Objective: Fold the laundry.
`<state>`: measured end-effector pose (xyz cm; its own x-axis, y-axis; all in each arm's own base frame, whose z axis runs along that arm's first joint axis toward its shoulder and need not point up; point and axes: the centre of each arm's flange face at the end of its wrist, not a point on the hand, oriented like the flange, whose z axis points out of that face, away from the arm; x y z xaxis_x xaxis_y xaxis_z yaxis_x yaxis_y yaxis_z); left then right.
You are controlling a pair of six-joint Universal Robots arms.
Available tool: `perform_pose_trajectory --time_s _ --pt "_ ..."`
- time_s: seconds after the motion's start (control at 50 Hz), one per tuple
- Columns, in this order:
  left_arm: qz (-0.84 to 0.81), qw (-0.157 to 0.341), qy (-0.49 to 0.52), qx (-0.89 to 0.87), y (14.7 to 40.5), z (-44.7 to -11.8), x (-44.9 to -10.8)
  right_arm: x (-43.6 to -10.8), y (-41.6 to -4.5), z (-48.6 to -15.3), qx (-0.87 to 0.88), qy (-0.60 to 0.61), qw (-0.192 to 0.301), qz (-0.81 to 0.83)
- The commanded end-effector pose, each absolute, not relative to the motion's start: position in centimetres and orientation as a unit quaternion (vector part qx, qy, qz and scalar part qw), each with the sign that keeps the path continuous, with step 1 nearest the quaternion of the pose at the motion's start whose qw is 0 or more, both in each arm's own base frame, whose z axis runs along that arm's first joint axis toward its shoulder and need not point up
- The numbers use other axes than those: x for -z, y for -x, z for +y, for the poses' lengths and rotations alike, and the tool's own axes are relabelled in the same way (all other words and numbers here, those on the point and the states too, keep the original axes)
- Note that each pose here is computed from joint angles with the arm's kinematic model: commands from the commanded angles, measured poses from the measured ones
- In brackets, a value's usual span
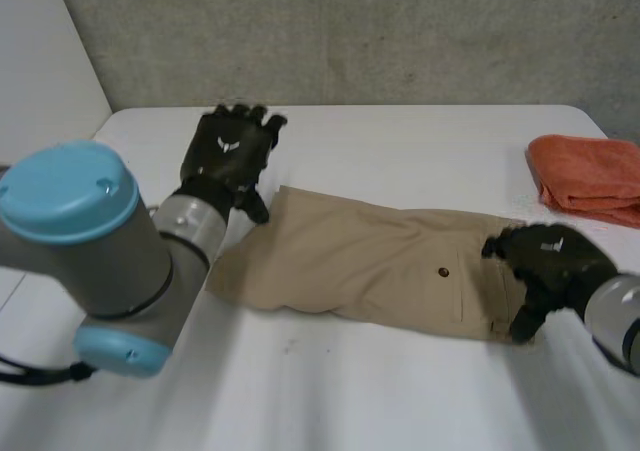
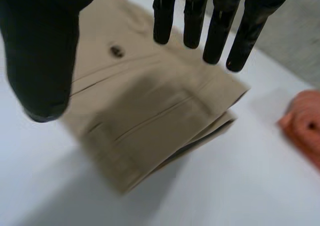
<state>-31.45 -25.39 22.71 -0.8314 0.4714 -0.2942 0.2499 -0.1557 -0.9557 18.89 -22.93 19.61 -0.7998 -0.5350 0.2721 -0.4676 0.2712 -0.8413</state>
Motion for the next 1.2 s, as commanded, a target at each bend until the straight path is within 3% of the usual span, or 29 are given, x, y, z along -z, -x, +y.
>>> perform_pose_trajectory --time_s 0.02,0.24,0.52,0.66,0.76,0.82,0.9,1.06,1.16,1.2 --pt "-0.680 0.085 0.278 -0.673 30.3 -23.9 -20.2 -15.7 -18.6 -22.8 0.529 0.311 0.036 0.788" --pt "-0.691 0.080 0.280 -0.661 30.0 -23.8 -19.2 -12.6 -18.4 -24.5 0.542 0.303 0.019 0.784" --pt "-0.695 0.079 0.282 -0.657 29.9 -23.6 -18.8 -12.5 -17.0 -26.4 0.555 0.281 -0.016 0.783" --pt "-0.695 0.078 0.281 -0.657 29.7 -23.3 -19.0 -14.3 -14.2 -28.0 0.556 0.279 -0.075 0.779" --pt "-0.695 0.076 0.278 -0.658 29.4 -23.2 -19.2 -15.3 -10.4 -29.6 0.517 0.320 -0.164 0.777" --pt "-0.698 0.075 0.279 -0.655 29.2 -23.0 -19.1 -15.9 -10.1 -30.0 0.508 0.352 -0.191 0.762" --pt "-0.697 0.075 0.278 -0.657 29.1 -22.9 -19.2 -18.5 -14.9 -29.8 0.552 0.420 -0.183 0.697" --pt "-0.689 0.073 0.271 -0.669 28.9 -23.1 -20.3 -22.5 -25.6 -25.8 0.634 0.524 -0.104 0.558" --pt "-0.688 0.061 0.255 -0.677 28.3 -23.4 -21.0 -19.9 -33.6 -19.2 0.620 0.635 0.011 0.461" --pt "-0.689 0.056 0.251 -0.677 28.2 -23.5 -21.0 -18.7 -34.9 -17.4 0.608 0.659 0.039 0.441"
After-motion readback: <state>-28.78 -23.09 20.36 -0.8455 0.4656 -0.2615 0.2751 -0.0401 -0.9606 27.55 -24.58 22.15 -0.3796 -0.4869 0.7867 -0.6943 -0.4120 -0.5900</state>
